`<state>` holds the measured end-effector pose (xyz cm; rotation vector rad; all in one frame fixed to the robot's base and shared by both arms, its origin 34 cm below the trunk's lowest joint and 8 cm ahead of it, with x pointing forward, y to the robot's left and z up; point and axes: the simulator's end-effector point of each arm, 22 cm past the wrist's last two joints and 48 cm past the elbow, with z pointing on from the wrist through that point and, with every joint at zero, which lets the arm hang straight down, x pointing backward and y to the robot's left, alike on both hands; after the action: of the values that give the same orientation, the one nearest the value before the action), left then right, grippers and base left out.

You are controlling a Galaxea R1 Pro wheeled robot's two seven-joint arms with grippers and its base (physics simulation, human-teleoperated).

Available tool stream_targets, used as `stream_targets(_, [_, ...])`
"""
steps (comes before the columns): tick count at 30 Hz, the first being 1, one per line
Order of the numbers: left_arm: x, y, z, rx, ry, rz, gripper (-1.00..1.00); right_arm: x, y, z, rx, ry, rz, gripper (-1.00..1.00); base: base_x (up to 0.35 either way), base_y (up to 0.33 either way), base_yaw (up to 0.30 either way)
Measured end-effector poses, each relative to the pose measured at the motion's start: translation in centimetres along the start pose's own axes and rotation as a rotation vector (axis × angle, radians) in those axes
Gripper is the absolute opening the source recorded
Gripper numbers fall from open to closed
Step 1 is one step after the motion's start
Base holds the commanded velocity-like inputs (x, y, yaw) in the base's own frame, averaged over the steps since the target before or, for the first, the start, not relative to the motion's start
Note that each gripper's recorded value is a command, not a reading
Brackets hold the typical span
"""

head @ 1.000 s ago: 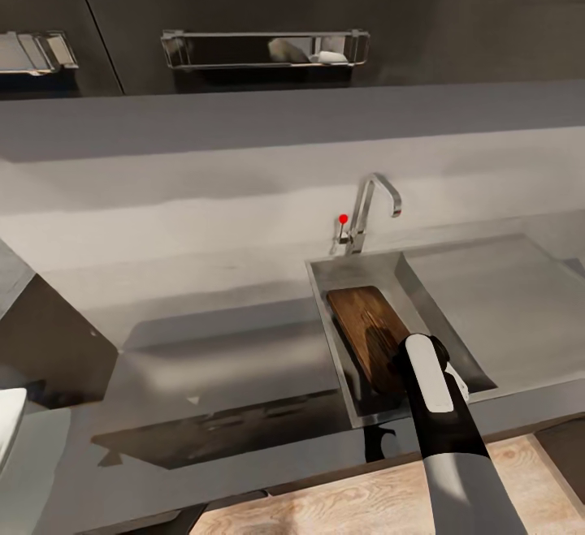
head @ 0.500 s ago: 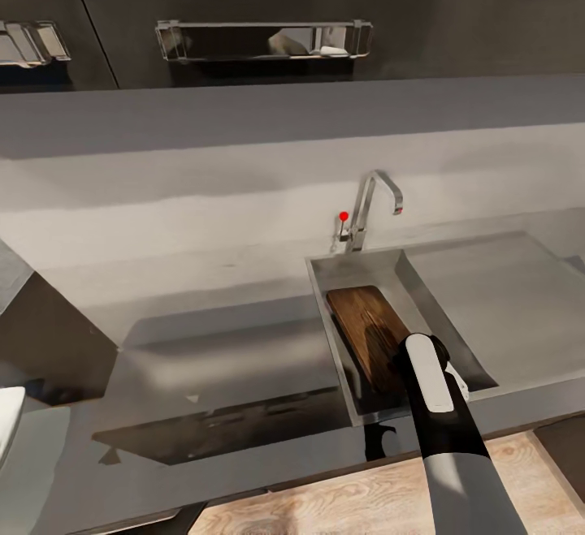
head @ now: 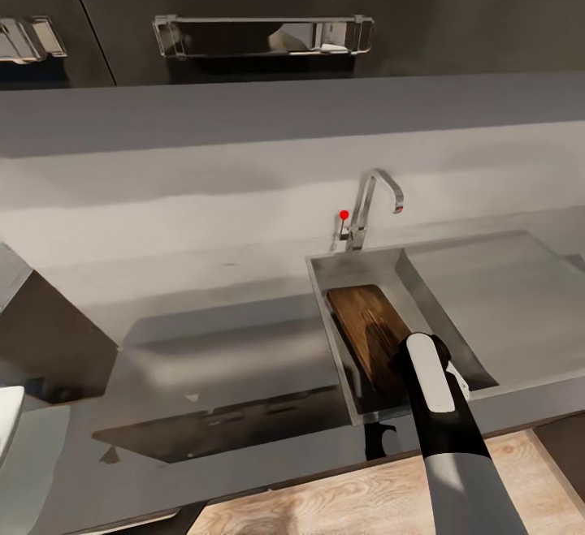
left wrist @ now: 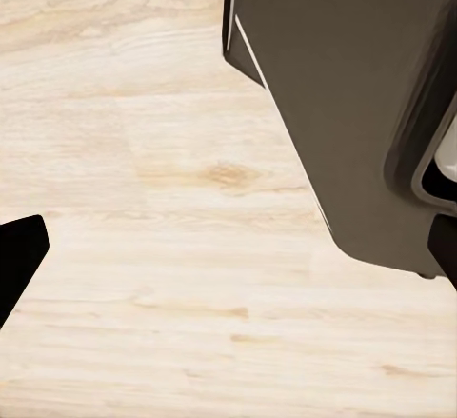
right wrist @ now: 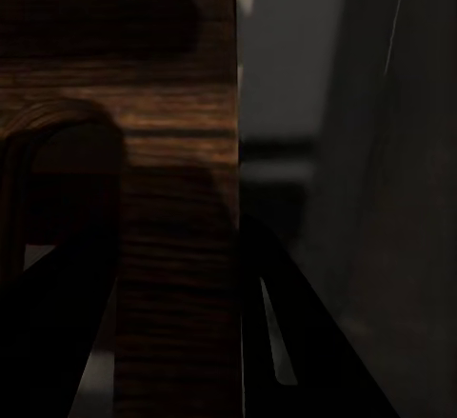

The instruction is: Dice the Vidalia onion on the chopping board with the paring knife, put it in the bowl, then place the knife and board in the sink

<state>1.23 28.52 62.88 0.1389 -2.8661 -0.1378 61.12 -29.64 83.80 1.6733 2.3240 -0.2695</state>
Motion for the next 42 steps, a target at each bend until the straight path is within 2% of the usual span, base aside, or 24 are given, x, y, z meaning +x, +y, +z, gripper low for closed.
stream_targets(5, [0.1, 0.0, 0.0, 0.0, 0.002, 0.0, 1.0, -0.1, 0.0, 0.0, -0.001, -0.001, 0.003, -1.0, 0.0, 0.0, 0.0])
stream_targets(6, [0.1, 0.0, 0.0, 0.0, 0.002, 0.0, 1.0, -0.1, 0.0, 0.0, -0.001, -0.001, 0.003, 1.0, 0.0, 0.0, 0.0])
stream_targets(24, [0.1, 0.0, 0.0, 0.0, 0.002, 0.0, 1.0, -0.1, 0.1, 0.0, -0.003, -0.004, 0.001, 1.0, 0.0, 0.0, -0.001])
stream_targets(42, [-1.0, -0.1, 0.0, 0.003, -0.024, -0.002, 1.0, -0.3, 0.3, -0.8, -0.018, -0.003, 0.008, 1.0, 0.0, 0.0, -0.075])
